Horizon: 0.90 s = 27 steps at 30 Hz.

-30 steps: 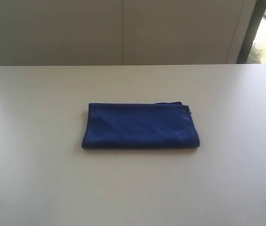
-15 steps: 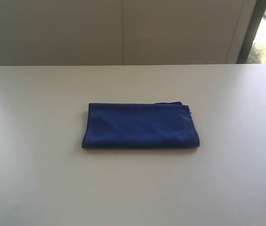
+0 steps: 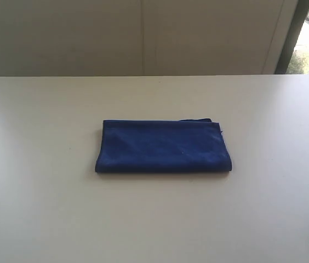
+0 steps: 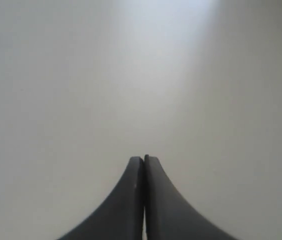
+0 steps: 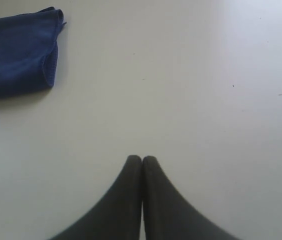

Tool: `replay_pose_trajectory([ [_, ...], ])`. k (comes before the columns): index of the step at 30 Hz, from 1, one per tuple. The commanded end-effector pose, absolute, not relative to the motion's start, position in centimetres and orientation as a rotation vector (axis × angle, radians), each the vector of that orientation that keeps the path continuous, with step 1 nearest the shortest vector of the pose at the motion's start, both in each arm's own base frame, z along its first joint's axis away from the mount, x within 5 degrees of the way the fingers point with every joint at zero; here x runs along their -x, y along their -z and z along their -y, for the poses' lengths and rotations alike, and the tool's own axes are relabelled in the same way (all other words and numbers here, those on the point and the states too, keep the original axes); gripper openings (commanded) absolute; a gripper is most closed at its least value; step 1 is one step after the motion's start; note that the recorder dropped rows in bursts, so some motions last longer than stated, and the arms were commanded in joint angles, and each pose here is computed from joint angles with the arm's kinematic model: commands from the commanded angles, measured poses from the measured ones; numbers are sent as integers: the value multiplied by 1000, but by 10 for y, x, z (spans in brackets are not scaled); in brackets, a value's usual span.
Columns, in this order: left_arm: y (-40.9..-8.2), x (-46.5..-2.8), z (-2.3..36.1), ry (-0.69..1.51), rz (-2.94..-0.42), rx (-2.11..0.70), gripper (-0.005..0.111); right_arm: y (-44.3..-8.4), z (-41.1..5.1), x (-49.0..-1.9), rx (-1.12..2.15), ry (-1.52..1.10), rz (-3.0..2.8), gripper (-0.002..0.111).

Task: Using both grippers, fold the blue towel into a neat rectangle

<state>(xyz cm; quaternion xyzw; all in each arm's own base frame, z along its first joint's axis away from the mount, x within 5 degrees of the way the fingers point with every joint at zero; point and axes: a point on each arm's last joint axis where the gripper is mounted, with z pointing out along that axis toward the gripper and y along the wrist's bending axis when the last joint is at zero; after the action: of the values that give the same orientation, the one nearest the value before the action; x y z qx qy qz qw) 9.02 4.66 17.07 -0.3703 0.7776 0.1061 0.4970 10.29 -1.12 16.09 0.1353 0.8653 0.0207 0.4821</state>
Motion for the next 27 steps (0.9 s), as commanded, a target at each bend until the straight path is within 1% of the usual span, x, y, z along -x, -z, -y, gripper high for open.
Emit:
replay_pose_trajectory([
  [1,-170,-86,-51,-321,-1859,936,0,-161,12,-102,-346,-45,-2092,0],
  [7,-170,-86,-51,-321,-1859,936,0,-165,12,-101,-308,-29,-2053,0],
  [14,-170,-86,-50,-305,-1866,929,0,-203,10,-69,-228,4,-1633,0],
  [17,-170,-86,-50,-305,-1866,929,0,-212,9,-56,-221,21,-1477,0],
  [27,-170,-86,-50,-304,-1869,933,0,-216,11,-55,-241,33,-1434,0],
])
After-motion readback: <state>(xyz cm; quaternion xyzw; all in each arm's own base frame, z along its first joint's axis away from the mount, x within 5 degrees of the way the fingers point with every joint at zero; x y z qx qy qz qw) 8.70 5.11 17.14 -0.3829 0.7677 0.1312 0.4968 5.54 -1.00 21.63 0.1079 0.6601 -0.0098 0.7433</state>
